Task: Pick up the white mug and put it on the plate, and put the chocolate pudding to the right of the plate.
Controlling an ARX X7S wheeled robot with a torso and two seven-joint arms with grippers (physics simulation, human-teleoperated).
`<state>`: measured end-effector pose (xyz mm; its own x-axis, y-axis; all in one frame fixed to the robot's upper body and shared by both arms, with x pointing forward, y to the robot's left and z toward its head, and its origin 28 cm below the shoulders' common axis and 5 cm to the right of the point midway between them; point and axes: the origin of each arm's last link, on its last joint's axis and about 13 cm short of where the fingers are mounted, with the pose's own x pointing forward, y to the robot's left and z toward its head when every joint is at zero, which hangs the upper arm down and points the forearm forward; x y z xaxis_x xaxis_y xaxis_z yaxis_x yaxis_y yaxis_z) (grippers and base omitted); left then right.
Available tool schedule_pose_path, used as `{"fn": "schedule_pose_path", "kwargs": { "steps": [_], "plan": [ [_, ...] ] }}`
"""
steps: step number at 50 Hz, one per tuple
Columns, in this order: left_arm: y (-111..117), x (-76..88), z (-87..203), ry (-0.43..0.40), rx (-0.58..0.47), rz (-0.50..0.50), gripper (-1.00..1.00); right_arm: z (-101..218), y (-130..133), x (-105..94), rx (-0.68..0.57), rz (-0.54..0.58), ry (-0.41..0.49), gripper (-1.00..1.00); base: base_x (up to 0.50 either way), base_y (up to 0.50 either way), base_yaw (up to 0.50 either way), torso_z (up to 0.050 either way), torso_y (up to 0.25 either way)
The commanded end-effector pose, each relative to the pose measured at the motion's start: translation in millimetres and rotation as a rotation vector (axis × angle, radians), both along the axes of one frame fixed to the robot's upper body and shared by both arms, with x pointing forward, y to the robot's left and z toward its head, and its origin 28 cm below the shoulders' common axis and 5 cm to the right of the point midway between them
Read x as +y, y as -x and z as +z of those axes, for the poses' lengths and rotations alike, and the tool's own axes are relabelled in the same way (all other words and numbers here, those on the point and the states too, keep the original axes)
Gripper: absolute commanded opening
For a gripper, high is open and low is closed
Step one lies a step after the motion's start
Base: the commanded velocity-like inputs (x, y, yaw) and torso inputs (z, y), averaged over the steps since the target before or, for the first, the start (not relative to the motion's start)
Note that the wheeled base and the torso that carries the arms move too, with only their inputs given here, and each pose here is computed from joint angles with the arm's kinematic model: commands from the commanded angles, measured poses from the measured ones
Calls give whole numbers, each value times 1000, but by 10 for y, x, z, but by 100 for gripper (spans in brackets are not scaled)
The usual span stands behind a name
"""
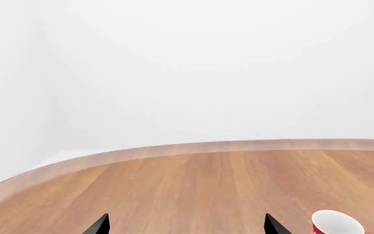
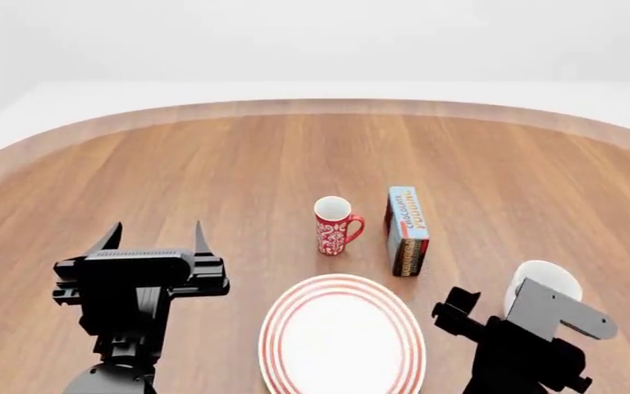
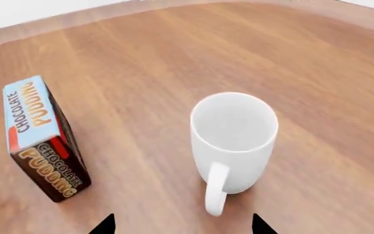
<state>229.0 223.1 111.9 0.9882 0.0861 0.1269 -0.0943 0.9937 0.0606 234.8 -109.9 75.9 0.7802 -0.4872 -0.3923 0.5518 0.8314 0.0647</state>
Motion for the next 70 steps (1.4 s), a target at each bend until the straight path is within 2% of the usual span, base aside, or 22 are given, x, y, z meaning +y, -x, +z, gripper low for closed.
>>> {"fn": "schedule_pose_path", "kwargs": {
  "steps": [1,10,33,45,53,54,70],
  "plan": [
    [2,4,8,1,-3,2,100,-11,-80,-67,24,26,22,100,0,0,0,0,0],
    [2,6,1,0,-1,3,100,-72,-192,-140,57,16,20,100,0,0,0,0,0],
    [14,19,-8,-1,1,6,100,-324,-429,-377,167,-82,-81,100,0,0,0,0,0],
    [22,18,-16,-4,3,4,100,-362,-542,-421,210,-74,-60,100,0,0,0,0,0],
    [25,12,-31,-4,7,3,100,-303,-598,-460,242,-53,-105,100,0,0,0,0,0],
    [25,12,-30,-5,6,3,100,-300,-619,-475,243,-61,-85,100,0,0,0,0,0],
    [28,16,-21,-4,4,6,100,-333,-755,-571,290,-63,-129,100,0,0,0,0,0]
  ]
}}
